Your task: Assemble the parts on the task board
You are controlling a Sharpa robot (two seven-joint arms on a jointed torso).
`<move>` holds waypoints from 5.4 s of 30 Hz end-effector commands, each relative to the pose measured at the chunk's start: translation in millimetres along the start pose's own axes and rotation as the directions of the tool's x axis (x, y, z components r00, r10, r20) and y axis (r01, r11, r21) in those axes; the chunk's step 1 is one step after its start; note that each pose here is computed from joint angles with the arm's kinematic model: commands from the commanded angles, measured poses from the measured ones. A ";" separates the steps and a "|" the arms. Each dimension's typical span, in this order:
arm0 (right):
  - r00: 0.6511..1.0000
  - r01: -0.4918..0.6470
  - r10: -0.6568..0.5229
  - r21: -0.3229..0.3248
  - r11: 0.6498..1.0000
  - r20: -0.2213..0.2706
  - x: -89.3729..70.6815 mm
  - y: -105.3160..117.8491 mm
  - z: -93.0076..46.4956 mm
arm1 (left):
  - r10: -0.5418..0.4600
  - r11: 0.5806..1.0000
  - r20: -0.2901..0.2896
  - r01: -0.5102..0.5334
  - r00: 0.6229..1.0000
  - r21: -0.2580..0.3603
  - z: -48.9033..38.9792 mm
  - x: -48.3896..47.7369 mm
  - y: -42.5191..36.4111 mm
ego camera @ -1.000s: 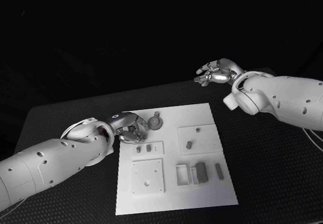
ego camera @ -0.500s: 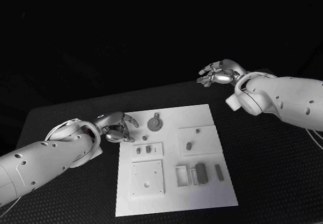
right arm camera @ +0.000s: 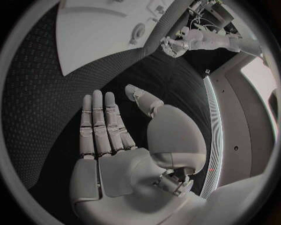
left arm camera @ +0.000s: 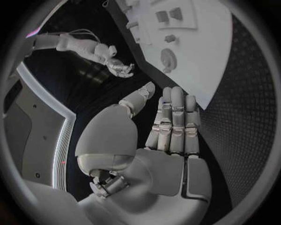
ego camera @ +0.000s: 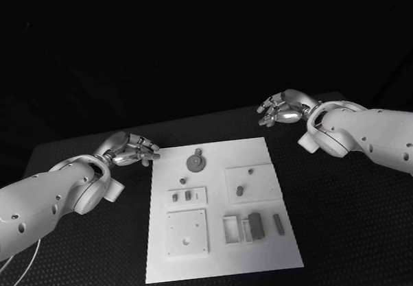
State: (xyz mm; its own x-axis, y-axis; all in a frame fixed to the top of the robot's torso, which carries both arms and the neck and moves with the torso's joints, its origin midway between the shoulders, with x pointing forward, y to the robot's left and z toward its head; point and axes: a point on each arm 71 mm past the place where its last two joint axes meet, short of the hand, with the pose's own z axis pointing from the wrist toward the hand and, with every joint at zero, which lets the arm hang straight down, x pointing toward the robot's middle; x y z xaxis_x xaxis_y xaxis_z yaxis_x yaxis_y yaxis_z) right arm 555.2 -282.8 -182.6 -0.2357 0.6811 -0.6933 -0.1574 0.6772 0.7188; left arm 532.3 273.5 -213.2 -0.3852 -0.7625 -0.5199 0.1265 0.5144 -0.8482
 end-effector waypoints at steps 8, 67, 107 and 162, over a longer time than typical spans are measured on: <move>0.912 0.367 -0.385 -0.135 0.920 -0.144 35.3 5.7 -17.2 | -0.227 0.972 0.049 0.224 0.973 0.073 -1.6 8.1 -14.5; 0.632 0.688 -0.758 -0.334 0.644 -0.161 133.2 23.7 -44.5 | -0.323 0.945 0.057 0.319 0.945 0.073 -0.3 18.7 -22.4; 0.602 0.739 -0.794 -0.317 0.594 -0.085 137.7 19.8 -51.1 | -0.320 0.947 0.067 0.316 0.945 0.064 -0.4 16.2 -19.9; 0.680 0.679 -0.729 -0.308 0.666 -0.077 102.6 46.5 -45.5 | -0.321 0.947 0.087 0.318 0.943 0.050 1.1 9.3 -13.8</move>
State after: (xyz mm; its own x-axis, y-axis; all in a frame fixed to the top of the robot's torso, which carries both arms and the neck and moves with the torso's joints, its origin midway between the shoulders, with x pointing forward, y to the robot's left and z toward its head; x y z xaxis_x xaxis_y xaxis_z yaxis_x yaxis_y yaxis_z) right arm 480.8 -194.7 -217.4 -0.0900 -0.0500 -0.9947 -0.5542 0.8323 0.0083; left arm 527.7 260.9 -207.3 -0.3169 -0.9182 -0.2377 0.0415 0.2370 -0.9706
